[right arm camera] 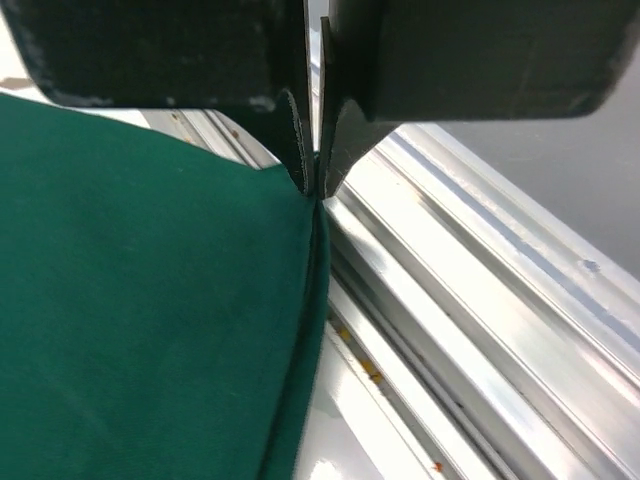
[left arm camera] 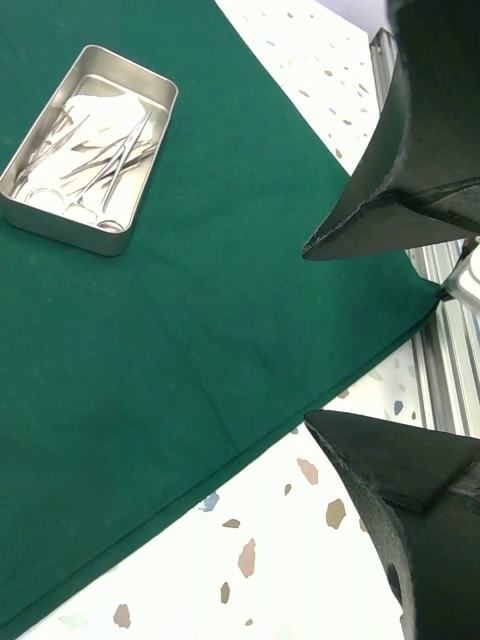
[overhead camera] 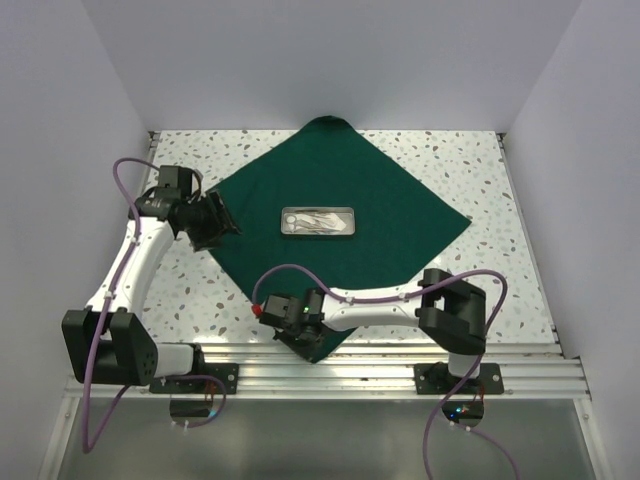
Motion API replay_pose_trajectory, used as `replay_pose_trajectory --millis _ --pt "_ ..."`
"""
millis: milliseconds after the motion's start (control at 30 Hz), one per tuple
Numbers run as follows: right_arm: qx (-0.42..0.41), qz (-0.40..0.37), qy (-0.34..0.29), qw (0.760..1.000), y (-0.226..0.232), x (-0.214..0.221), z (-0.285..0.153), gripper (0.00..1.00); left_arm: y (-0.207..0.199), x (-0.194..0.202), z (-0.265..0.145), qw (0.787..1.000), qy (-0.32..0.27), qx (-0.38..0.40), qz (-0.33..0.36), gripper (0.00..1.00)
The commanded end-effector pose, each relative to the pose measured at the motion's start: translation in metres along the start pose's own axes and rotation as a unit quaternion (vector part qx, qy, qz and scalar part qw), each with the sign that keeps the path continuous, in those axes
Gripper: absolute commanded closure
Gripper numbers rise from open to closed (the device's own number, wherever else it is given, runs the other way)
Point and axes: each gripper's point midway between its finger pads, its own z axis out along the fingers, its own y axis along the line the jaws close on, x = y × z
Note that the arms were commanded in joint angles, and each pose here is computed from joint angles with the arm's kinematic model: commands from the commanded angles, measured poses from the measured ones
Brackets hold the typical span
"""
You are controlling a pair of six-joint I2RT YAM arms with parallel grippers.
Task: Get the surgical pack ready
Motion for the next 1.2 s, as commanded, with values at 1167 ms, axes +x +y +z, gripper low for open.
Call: replay_pose_trajectory --millis 1167 --pt "0.222 0.211 -0.364 0.88 -0.396 -0.283 -0.158 1.0 0.026 -0.07 -0.001 0.984 -0.115 -0.123 -0.052 0.32"
